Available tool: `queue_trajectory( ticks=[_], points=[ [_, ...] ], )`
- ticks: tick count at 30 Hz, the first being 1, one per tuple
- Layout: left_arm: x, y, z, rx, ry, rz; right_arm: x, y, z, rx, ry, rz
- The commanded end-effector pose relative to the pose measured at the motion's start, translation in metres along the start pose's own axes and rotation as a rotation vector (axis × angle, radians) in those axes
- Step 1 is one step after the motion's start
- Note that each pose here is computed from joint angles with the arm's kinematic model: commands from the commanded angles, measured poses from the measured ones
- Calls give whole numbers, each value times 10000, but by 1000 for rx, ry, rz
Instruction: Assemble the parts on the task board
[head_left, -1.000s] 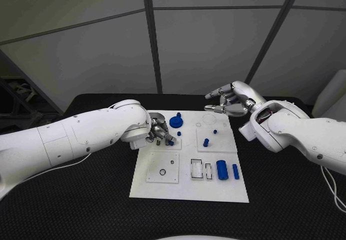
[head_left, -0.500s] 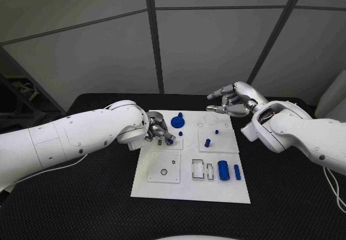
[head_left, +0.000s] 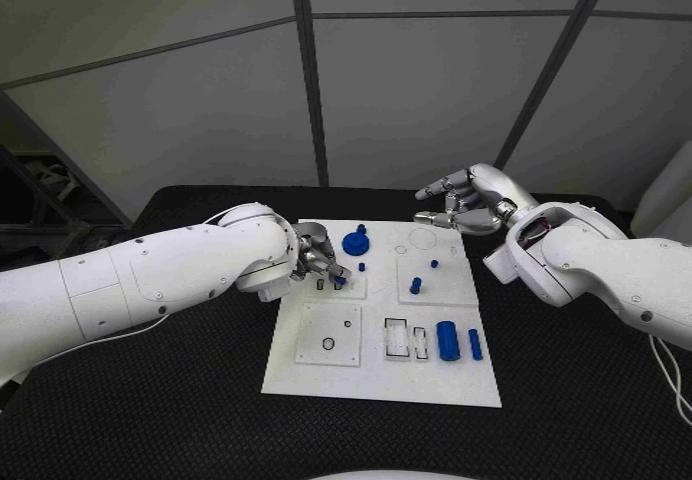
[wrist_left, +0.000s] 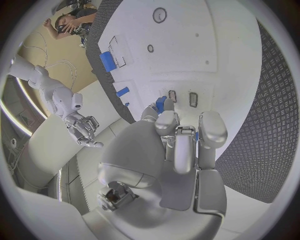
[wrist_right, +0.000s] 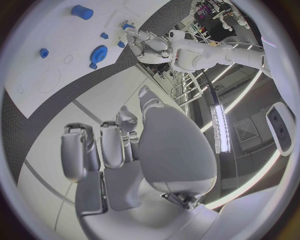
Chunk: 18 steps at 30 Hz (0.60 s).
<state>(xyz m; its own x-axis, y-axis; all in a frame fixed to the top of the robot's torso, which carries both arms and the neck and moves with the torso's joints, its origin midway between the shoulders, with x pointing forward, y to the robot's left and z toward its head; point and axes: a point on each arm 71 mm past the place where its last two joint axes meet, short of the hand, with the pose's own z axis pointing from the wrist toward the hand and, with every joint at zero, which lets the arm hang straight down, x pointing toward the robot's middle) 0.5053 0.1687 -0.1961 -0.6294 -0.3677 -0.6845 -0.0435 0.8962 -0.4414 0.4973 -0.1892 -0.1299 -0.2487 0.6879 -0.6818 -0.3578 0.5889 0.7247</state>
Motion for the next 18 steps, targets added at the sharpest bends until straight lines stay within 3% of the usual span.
queue_trajectory(
  ticks=[1, 18],
  points=[
    [-16, -20, -3, 6, -31, 37, 2, 21, 6, -12, 9, -7],
    [39, 1, 15, -22, 20, 72, 10, 25, 9, -15, 14, -12]
  ],
)
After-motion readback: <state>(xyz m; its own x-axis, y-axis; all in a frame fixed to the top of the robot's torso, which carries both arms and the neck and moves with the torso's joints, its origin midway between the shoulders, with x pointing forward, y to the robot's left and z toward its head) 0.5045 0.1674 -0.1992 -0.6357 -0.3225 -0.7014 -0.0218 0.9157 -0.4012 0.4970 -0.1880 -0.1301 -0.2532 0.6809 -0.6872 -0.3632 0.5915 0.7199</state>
